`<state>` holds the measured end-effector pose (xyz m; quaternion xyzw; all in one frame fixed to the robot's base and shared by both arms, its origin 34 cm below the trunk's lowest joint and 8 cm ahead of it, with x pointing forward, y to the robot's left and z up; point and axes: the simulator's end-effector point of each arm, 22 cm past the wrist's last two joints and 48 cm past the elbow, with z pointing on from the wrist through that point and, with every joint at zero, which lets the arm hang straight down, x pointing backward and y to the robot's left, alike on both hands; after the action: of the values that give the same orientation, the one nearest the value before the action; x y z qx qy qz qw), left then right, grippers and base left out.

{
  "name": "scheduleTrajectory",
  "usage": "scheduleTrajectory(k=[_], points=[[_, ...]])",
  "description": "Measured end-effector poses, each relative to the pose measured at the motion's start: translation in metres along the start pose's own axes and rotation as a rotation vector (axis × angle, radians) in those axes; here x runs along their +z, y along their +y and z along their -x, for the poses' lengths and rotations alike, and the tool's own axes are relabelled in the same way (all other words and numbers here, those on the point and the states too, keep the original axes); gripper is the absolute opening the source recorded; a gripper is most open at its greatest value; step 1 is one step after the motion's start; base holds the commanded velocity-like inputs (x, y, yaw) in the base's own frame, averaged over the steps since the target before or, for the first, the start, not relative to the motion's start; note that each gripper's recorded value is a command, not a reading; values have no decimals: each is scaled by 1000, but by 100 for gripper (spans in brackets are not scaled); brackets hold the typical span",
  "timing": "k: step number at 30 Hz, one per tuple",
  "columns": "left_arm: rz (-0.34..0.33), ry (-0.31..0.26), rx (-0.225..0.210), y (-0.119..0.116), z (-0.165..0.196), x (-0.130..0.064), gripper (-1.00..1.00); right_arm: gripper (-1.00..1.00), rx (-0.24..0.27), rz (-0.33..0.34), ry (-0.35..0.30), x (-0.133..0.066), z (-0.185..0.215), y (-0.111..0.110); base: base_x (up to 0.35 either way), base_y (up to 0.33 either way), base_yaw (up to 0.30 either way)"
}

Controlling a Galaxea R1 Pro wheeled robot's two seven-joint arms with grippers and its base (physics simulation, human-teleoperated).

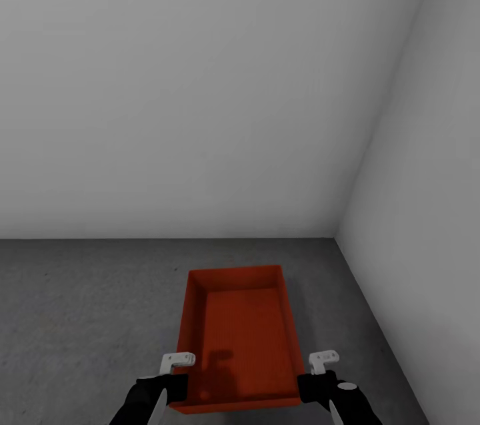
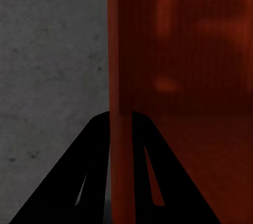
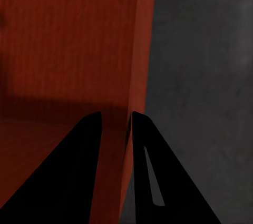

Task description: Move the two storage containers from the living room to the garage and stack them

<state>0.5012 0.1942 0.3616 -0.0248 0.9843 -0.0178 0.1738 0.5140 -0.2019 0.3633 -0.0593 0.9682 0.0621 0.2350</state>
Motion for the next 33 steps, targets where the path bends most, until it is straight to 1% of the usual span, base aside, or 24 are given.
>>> scheduleTrajectory(k=[3, 7, 33], points=[[0, 0, 0, 0, 0, 0, -100, -100, 0, 0, 0, 0, 0, 0, 0, 0, 0], [0, 1, 0, 0, -5, 8, -100, -100, 0, 1, 1, 7, -6, -1, 0, 0, 0], [2, 40, -2, 5, -52, 67, -100, -100, 6, 4, 40, 60, -61, -4, 0, 0, 0]])
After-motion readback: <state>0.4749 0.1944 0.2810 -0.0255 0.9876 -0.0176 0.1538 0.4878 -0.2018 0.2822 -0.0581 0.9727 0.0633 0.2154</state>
